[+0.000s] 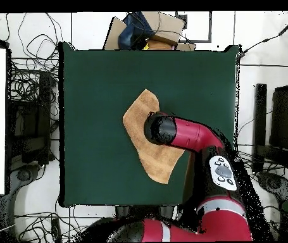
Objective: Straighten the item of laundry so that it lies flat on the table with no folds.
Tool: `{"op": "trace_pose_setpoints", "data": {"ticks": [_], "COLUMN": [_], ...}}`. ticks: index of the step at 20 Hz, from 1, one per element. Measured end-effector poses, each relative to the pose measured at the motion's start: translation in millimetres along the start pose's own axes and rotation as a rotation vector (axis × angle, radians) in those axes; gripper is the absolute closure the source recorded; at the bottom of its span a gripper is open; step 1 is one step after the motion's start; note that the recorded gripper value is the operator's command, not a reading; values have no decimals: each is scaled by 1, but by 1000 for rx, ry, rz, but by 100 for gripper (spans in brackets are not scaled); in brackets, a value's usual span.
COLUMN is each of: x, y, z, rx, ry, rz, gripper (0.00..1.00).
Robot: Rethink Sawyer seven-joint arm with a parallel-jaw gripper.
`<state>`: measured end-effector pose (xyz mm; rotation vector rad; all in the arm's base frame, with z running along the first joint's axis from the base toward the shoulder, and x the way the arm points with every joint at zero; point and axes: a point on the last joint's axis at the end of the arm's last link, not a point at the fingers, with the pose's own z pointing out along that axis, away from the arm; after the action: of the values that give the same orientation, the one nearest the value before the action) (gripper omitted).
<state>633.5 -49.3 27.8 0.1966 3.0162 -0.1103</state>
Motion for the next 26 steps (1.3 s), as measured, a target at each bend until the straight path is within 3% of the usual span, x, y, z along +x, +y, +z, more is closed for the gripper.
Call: {"op": "trace_pose_setpoints", "data": {"ticks": [8,26], "x": [-14,-21], "y": [-4,1], "z": [-28,1], "rx": [5,2], "ry": [-15,-5], "rz": [6,-10], "gripper": [0,0]}}
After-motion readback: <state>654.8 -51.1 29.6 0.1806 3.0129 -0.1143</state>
